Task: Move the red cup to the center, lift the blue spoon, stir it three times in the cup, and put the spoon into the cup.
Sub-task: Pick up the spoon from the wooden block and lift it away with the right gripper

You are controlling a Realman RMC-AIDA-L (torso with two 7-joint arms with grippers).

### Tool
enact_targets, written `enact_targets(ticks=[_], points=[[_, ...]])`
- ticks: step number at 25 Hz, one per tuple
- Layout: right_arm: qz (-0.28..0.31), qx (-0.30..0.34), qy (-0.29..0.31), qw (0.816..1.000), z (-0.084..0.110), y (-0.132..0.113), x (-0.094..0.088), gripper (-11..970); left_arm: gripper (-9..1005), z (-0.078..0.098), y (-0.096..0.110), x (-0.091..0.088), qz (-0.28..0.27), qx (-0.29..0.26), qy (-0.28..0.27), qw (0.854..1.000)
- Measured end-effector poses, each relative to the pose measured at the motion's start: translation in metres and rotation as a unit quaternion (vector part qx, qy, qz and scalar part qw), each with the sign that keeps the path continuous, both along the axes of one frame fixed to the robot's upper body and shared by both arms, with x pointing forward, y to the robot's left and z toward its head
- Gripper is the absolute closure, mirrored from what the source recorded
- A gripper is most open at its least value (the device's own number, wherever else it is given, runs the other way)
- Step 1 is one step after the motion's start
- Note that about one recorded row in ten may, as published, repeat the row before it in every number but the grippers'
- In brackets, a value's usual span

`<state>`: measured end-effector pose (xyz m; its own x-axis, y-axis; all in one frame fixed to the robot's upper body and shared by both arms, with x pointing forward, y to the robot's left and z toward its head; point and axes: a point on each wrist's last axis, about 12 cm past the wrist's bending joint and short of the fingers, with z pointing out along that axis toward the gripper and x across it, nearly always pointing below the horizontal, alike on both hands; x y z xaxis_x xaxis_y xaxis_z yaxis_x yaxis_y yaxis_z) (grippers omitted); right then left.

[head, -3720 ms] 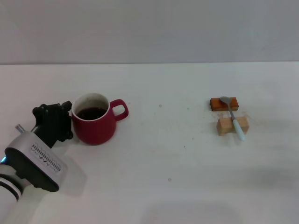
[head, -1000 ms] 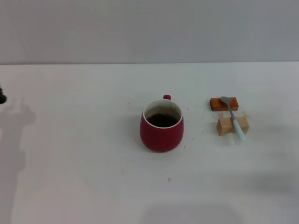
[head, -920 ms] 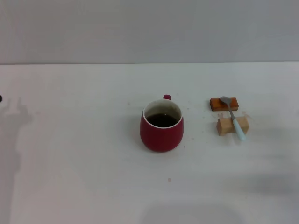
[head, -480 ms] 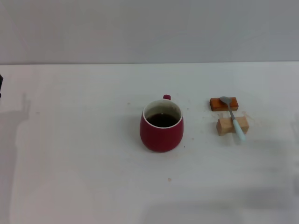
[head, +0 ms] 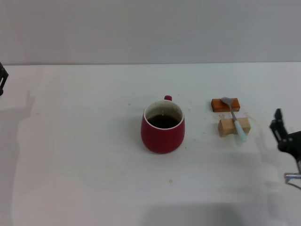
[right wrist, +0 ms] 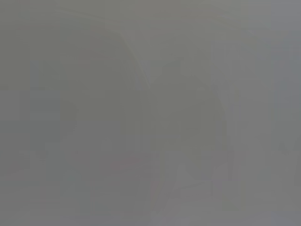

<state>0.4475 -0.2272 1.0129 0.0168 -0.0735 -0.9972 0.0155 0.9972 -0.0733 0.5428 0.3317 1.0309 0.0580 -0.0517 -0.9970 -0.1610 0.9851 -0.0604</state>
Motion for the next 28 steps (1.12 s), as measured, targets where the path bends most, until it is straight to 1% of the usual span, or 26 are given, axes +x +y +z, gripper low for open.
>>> enact_targets(ticks=[1, 2, 6, 12, 15, 20, 28], points=[[0.013, 0.01, 0.006, 1.0, -0.001, 0.008, -0.004, 151, 158, 0.0, 0.0, 0.0, 0.0, 0.0, 0.0, 1.0], [0.017, 0.014, 0.01, 1.0, -0.002, 0.011, -0.006, 151, 134, 0.0, 0.001, 0.0, 0.002, 0.0, 0.001, 1.0], [0.03, 0.021, 0.024, 0.999, -0.005, 0.019, -0.011, 151, 135, 0.0, 0.003, 0.0, 0.006, -0.001, 0.001, 1.0], [0.034, 0.024, 0.044, 0.998, -0.012, 0.021, -0.018, 151, 134, 0.0, 0.005, -0.002, 0.009, 0.001, -0.001, 1.0], [0.046, 0.023, 0.062, 0.997, -0.018, 0.024, -0.021, 151, 134, 0.0, 0.006, -0.003, 0.01, 0.002, -0.003, 1.0], [0.058, 0.026, 0.073, 0.995, -0.021, 0.027, -0.02, 151, 134, 0.001, 0.007, -0.004, 0.01, 0.005, -0.008, 1.0], [0.079, 0.036, 0.089, 0.992, -0.025, 0.028, -0.011, 152, 134, 0.001, 0.007, -0.004, 0.009, 0.005, -0.009, 1.0]])
